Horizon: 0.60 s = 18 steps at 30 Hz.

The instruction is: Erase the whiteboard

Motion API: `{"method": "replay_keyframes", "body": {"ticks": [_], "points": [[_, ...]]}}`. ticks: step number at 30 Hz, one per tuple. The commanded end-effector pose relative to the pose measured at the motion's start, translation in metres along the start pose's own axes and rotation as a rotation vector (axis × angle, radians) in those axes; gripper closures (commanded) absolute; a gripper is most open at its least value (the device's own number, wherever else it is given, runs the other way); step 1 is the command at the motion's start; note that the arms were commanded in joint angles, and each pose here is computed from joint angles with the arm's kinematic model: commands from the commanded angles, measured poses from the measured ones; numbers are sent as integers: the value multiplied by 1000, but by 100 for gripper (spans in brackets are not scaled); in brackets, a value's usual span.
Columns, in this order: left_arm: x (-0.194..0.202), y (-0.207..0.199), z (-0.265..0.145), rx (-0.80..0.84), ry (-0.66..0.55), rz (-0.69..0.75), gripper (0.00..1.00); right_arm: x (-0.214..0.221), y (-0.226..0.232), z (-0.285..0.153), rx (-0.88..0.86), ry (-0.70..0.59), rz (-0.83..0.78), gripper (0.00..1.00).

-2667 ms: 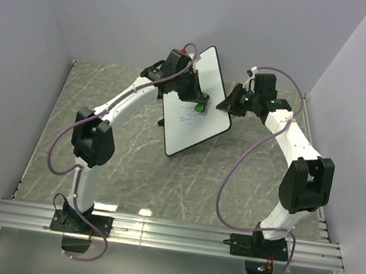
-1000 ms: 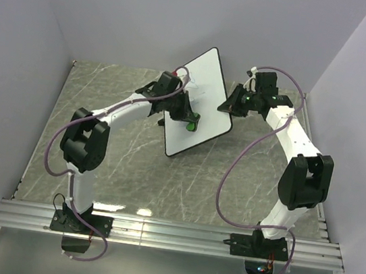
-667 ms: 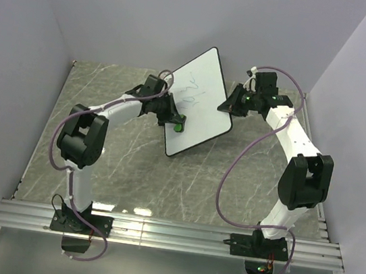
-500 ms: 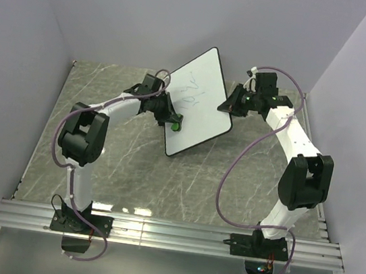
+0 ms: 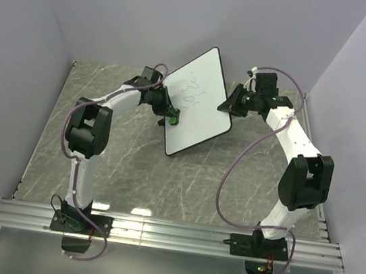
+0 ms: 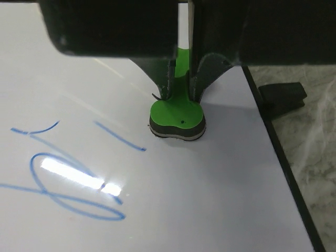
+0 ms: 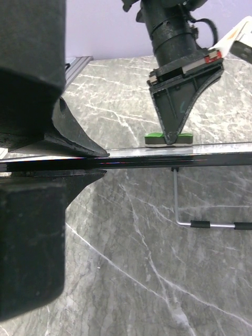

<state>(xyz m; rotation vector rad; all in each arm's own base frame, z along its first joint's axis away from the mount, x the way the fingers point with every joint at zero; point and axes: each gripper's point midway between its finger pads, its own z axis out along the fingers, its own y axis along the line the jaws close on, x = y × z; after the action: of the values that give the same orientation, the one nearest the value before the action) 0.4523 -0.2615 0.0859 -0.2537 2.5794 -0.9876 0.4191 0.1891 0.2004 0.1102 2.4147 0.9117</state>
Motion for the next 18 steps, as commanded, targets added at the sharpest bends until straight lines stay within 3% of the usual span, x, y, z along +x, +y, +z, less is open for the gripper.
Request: {"method": "replay_keyframes", "body": {"ticks": [1,5,11,14,18], "points": [[14,-23,40,18,30,91,100,43,2,-2,17,132,-5,100],[10,-93,39,163,28,193,100,56,2,3,24,165,-10,100],[16,-153,38,293,57,244,100,71,1,8,38,201,-26,100],[9,-159,39,302,36,234,100,76,0,10,46,215,-36,100],[-11,-121,53,185,5,173,100,78,1,10,51,220,-43,100]]}}
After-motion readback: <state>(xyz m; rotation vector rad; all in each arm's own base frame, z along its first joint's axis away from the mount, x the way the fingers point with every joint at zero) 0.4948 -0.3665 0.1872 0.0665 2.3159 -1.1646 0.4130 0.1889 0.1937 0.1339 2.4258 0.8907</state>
